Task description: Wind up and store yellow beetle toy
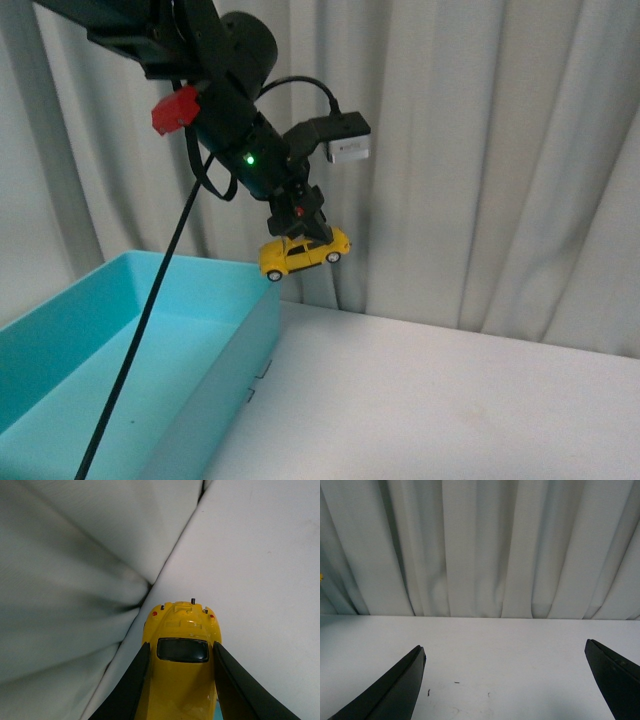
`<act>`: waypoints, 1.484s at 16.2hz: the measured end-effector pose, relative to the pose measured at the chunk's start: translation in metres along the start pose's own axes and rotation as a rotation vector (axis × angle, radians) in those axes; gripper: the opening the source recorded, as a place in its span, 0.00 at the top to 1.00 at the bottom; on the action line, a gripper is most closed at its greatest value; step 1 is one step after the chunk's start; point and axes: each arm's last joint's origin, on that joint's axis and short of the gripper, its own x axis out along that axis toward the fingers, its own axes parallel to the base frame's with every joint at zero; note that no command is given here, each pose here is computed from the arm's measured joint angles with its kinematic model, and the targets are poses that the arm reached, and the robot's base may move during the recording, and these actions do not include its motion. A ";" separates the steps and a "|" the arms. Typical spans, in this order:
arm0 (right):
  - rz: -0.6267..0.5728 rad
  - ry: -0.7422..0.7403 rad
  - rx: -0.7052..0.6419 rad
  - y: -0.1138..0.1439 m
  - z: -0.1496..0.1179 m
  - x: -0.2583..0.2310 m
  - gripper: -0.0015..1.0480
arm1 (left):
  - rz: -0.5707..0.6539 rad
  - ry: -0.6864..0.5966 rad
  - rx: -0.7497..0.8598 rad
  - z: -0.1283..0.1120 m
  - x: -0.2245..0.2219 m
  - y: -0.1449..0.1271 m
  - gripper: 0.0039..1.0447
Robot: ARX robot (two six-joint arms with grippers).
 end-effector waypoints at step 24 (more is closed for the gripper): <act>0.000 0.000 0.000 0.000 0.000 0.000 0.06 | 0.336 0.220 -0.951 -0.182 -0.024 -0.014 0.72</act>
